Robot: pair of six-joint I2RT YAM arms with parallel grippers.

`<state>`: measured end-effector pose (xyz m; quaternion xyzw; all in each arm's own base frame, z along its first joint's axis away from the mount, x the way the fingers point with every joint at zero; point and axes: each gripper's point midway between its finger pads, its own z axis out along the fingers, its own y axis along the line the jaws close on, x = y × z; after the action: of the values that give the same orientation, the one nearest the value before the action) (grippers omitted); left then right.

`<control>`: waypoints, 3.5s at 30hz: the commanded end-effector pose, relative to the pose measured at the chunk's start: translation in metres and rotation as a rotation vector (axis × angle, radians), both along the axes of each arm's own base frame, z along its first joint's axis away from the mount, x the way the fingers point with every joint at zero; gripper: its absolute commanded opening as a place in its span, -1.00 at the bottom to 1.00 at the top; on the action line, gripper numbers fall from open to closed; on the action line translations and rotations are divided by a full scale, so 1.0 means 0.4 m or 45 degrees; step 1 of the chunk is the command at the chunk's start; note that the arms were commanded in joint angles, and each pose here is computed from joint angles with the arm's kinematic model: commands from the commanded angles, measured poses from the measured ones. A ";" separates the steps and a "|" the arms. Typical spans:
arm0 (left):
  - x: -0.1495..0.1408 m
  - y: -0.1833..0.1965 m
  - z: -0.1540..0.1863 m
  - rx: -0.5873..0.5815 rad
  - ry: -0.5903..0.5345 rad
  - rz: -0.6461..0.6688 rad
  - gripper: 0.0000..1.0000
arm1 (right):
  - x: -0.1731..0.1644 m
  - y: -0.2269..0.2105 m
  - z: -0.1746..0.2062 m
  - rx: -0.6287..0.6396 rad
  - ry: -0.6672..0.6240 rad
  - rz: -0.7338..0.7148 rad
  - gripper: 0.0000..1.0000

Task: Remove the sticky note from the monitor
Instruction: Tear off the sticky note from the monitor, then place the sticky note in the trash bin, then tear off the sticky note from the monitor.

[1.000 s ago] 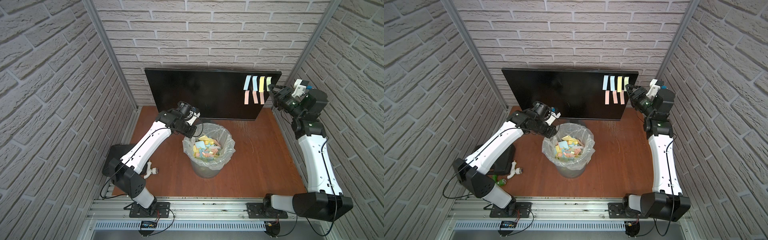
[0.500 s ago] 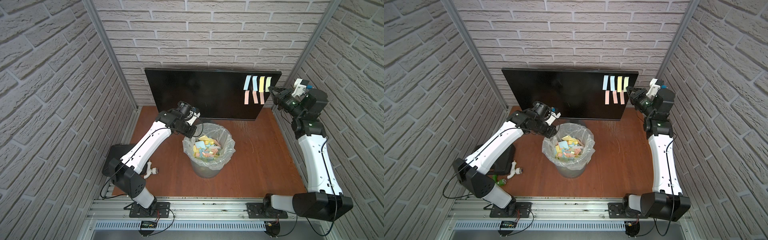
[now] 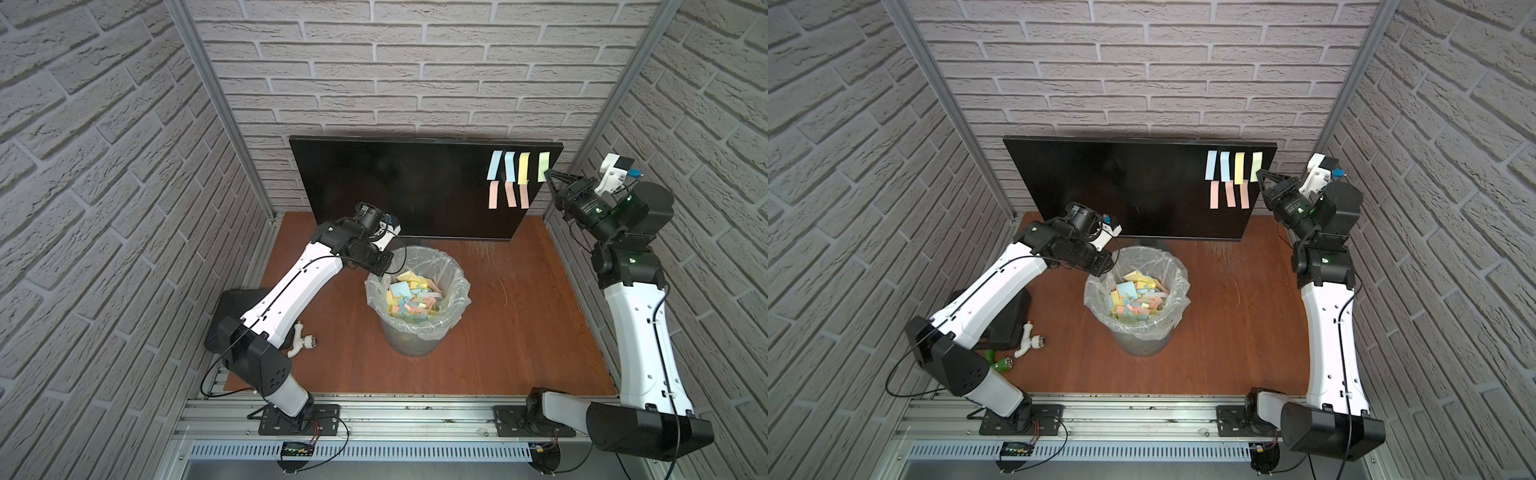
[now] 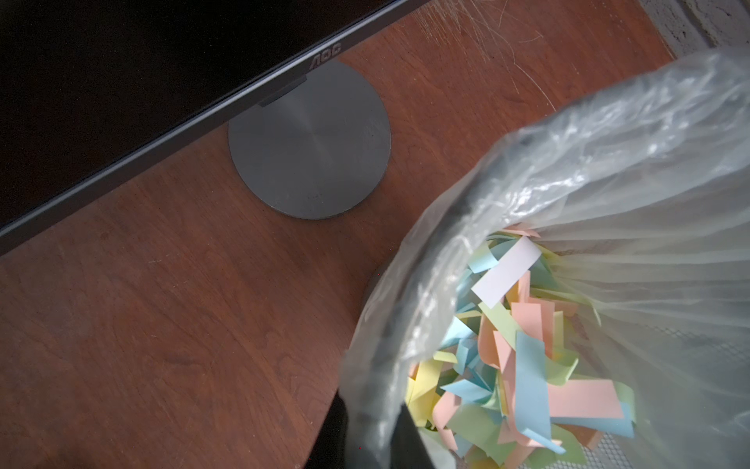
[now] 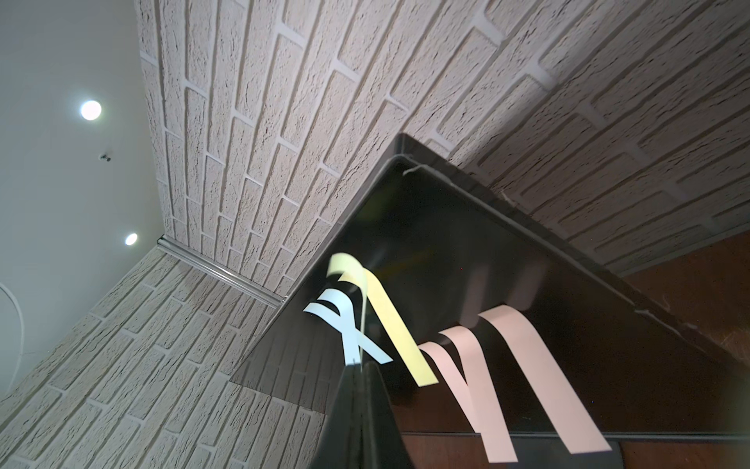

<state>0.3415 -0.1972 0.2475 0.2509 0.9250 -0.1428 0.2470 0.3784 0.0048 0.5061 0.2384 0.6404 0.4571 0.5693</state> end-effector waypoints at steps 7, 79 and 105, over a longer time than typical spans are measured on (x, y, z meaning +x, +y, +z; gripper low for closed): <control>0.003 -0.006 0.002 0.001 -0.022 -0.038 -0.64 | -0.102 0.044 0.083 -0.096 -0.138 0.049 -0.93; 0.001 -0.005 -0.004 0.018 -0.024 -0.063 -0.65 | -0.215 0.423 -0.301 -0.587 0.228 0.486 -0.14; -0.003 -0.015 0.009 -0.011 -0.029 -0.089 -0.65 | -0.138 0.080 -0.117 -0.025 0.068 0.133 -0.15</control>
<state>0.3409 -0.1993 0.2481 0.2686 0.9191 -0.1445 0.2493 0.3241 0.0354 0.4181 0.2440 0.7056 0.4478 0.4920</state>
